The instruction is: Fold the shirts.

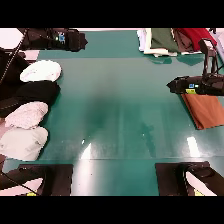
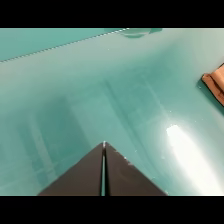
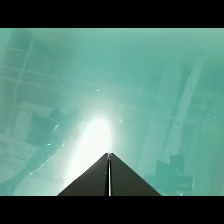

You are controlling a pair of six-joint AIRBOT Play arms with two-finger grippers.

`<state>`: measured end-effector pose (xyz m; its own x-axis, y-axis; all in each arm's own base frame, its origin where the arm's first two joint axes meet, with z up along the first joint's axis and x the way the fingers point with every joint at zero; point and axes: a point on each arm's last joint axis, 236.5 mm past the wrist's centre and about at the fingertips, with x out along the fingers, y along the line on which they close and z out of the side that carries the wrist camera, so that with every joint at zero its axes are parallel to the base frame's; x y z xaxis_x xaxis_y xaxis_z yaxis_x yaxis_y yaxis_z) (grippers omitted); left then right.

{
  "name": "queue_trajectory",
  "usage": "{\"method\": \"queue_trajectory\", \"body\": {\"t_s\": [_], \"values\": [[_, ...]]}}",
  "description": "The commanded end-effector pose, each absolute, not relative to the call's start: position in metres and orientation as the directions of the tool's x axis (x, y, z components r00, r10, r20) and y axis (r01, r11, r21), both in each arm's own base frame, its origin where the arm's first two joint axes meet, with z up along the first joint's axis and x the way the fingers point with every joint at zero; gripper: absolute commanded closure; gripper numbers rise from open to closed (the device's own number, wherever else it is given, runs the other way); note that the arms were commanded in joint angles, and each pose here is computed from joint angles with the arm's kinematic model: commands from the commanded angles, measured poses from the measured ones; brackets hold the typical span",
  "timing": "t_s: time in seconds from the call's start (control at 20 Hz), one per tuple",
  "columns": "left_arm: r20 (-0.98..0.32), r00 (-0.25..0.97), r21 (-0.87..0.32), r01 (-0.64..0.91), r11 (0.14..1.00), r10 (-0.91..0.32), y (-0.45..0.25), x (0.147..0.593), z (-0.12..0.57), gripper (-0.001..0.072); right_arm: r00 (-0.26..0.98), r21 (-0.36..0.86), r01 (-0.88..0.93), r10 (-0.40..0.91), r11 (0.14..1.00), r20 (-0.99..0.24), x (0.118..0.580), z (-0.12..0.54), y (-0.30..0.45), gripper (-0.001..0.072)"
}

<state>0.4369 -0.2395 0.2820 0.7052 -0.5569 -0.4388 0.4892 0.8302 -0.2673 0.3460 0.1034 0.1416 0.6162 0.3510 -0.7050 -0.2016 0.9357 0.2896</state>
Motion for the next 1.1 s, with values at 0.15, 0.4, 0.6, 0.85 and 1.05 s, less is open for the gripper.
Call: {"method": "queue_trajectory", "body": {"t_s": [0.15, 0.4, 0.6, 0.85, 1.05], "values": [[-0.438, 0.706, -0.267, 0.490, 0.830, -0.557, -0.240, 0.437, 0.282, 0.0687, 0.616, 0.291, -0.203, 0.352, 0.935, -0.704, 0.346, 0.142, 0.104, 0.0692], [-0.438, 0.706, -0.267, 0.490, 0.830, -0.557, -0.240, 0.437, 0.282, 0.0688, 0.619, 0.290, -0.203, 0.352, 0.935, -0.702, 0.346, 0.143, 0.104, 0.0692], [-0.426, 0.710, -0.276, 0.489, 0.828, -0.561, -0.241, 0.438, 0.285, 0.0688, 0.619, 0.290, -0.203, 0.352, 0.935, -0.703, 0.346, 0.143, 0.104, 0.0692], [-0.466, 0.828, -0.076, 0.312, 0.947, -0.311, -0.171, 0.482, 0.267, 0.0212, 0.620, 0.290, -0.203, 0.352, 0.935, -0.702, 0.347, 0.143, 0.104, 0.0692], [-0.632, 0.772, -0.030, 0.067, 0.997, -0.071, -0.067, 0.525, 0.187, 0.0189, 0.620, 0.290, -0.203, 0.352, 0.935, -0.701, 0.347, 0.143, 0.104, 0.0692]]}}
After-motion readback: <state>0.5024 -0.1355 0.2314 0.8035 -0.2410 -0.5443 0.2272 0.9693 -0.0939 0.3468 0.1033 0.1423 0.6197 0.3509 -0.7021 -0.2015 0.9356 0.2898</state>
